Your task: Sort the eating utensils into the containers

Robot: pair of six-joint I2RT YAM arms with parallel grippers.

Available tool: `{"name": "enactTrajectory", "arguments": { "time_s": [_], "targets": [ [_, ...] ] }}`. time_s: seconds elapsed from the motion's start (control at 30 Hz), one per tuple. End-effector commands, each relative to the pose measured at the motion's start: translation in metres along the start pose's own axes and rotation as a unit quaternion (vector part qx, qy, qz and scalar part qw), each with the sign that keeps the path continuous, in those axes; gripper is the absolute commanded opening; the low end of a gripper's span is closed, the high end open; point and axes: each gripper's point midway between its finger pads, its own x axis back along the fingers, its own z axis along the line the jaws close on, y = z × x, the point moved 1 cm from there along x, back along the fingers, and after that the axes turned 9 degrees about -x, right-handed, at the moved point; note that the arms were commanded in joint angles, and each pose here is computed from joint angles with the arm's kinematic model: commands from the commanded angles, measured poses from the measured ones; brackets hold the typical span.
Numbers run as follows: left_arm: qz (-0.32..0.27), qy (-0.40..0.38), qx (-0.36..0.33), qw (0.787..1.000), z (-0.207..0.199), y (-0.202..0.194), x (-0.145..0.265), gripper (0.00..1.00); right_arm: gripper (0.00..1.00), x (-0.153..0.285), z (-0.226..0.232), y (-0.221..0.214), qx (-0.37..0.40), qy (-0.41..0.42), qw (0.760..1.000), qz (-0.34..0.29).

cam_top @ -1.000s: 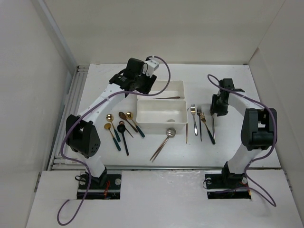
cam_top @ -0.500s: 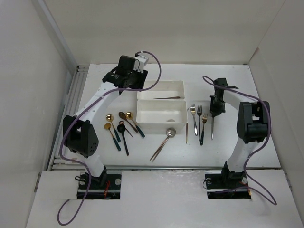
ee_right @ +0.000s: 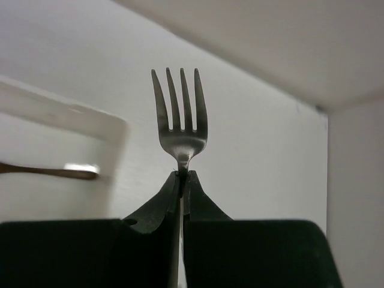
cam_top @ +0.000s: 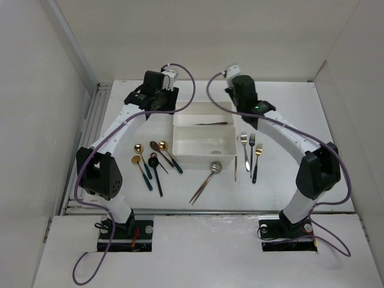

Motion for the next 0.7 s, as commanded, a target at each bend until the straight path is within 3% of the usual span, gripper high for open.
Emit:
{"name": "enactTrajectory", "arguments": {
  "time_s": [0.0, 0.03, 0.17, 0.4, 0.57, 0.67],
  "targets": [
    [-0.016, 0.035, 0.078, 0.996, 0.027, 0.002, 0.026, 0.44, 0.0, 0.019, 0.055, 0.074, 0.106, 0.044, 0.982, -0.151],
    [-0.011, 0.035, 0.095, 0.995, 0.032, -0.003, 0.024, 0.43, 0.0, 0.02, 0.063, 0.09, 0.101, 0.053, 0.979, -0.166],
    [-0.016, 0.066, 0.164, 0.984, 0.062, -0.014, 0.041, 0.43, 0.0, -0.014, 0.114, 0.081, 0.121, 0.091, 0.976, -0.156],
    [0.003, 0.106, 0.196, 0.975, 0.087, -0.051, 0.057, 0.43, 0.0, -0.034, 0.174, 0.054, 0.194, 0.133, 0.959, -0.155],
    [0.015, 0.112, 0.204, 0.973, 0.09, -0.066, 0.059, 0.43, 0.0, -0.015, 0.197, 0.061, 0.197, 0.162, 0.951, -0.176],
    [0.01, 0.116, 0.206, 0.971, 0.095, -0.065, 0.059, 0.43, 0.0, 0.005, 0.199, 0.086, 0.194, 0.151, 0.947, -0.207]
  ]
}}
